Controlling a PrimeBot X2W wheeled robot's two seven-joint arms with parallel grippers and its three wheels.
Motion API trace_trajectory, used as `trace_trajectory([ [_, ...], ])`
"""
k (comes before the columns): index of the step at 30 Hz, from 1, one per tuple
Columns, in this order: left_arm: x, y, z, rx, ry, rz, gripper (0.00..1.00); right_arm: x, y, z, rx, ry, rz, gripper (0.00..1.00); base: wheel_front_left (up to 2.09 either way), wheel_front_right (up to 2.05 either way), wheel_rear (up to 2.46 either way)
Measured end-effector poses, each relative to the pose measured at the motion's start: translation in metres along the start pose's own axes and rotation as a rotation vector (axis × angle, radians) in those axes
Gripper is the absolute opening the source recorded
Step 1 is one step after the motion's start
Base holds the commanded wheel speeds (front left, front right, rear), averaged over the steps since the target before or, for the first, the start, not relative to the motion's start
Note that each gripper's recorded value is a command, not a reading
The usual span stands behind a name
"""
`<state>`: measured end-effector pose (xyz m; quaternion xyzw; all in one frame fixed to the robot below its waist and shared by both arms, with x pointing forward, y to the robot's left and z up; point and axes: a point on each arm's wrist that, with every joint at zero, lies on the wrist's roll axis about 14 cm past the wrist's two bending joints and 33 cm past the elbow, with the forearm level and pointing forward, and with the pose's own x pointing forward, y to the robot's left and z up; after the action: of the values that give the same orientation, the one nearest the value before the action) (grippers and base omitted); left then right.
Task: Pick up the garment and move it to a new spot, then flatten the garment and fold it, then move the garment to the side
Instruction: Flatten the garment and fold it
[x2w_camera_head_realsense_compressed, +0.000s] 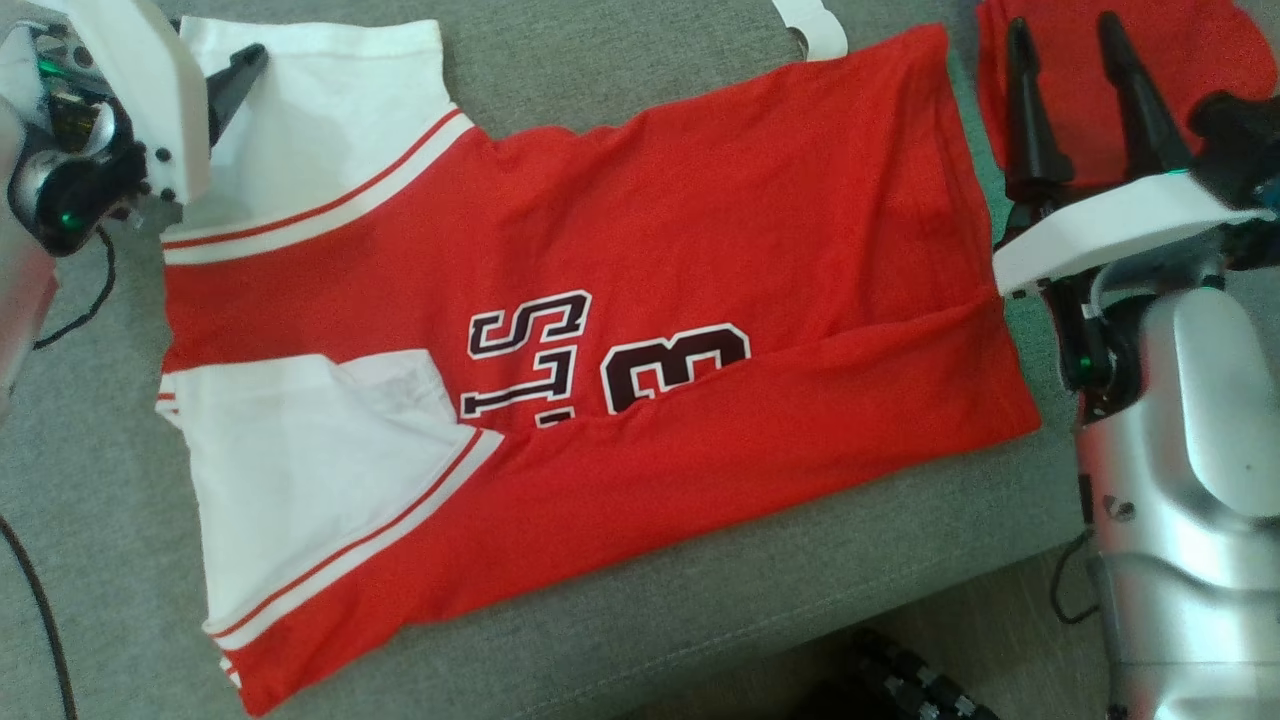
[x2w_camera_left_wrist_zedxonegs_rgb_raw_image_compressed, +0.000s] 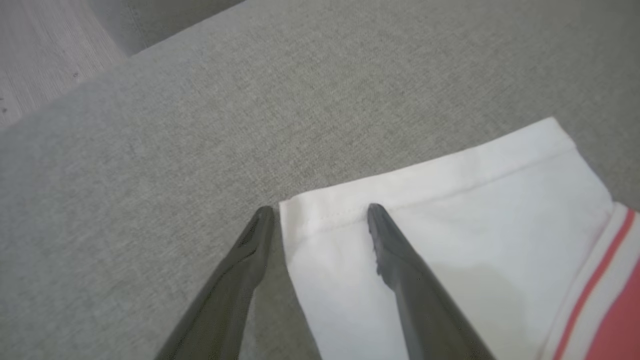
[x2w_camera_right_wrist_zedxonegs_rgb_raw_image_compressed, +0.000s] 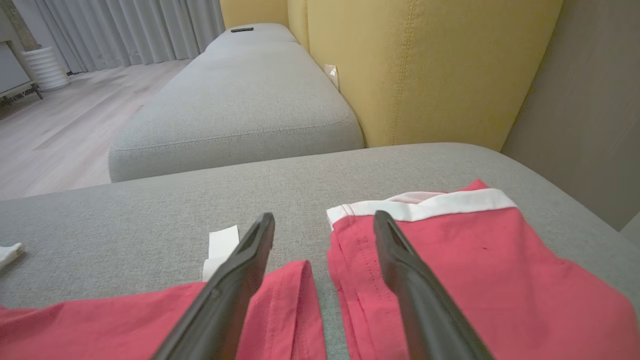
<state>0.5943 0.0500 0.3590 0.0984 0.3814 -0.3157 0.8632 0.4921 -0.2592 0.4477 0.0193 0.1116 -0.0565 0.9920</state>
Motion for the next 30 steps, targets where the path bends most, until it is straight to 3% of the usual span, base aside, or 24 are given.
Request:
trace_trajectory([
  [1, -0.001, -0.001, -0.001, 0.003, 0.013, -0.004, 1.0, 0.0, -0.001, 0.001, -0.003, -0.003, -0.004, 1.0, 0.0, 0.0, 0.0],
  [2, -0.003, -0.001, 0.0, 0.007, 0.014, -0.005, 0.8, 0.0, -0.003, 0.002, -0.003, -0.007, -0.01, 1.0, 0.0, 0.0, 0.0],
  [3, -0.005, -0.002, 0.0, 0.011, 0.015, -0.008, 0.04, 0.0, -0.005, 0.004, -0.003, -0.01, -0.016, 1.0, 0.0, 0.0, 0.0],
  [4, -0.006, -0.004, -0.001, 0.009, 0.016, -0.012, 0.0, 0.0, -0.006, 0.005, -0.002, -0.015, -0.02, 1.0, 0.0, 0.0, 0.0],
  [8, -0.018, -0.004, 0.005, 0.0, -0.036, -0.007, 0.0, 0.0, -0.005, 0.013, -0.015, -0.032, -0.021, 1.0, 0.0, 0.0, 0.0],
  [19, -0.076, -0.007, 0.059, 0.036, -0.387, 0.033, 0.0, 0.007, 0.004, 0.028, -0.032, -0.031, 0.013, 1.0, 0.0, 0.0, 0.0],
  [27, -0.115, -0.018, 0.052, 0.063, -0.503, 0.034, 0.0, 0.017, 0.021, 0.035, -0.069, -0.002, 0.076, 1.0, 0.0, 0.0, 0.0],
  [30, -0.128, -0.027, 0.05, 0.12, -0.538, 0.038, 0.0, 0.02, 0.023, 0.027, -0.071, 0.042, 0.092, 1.0, 0.0, 0.0, 0.0],
])
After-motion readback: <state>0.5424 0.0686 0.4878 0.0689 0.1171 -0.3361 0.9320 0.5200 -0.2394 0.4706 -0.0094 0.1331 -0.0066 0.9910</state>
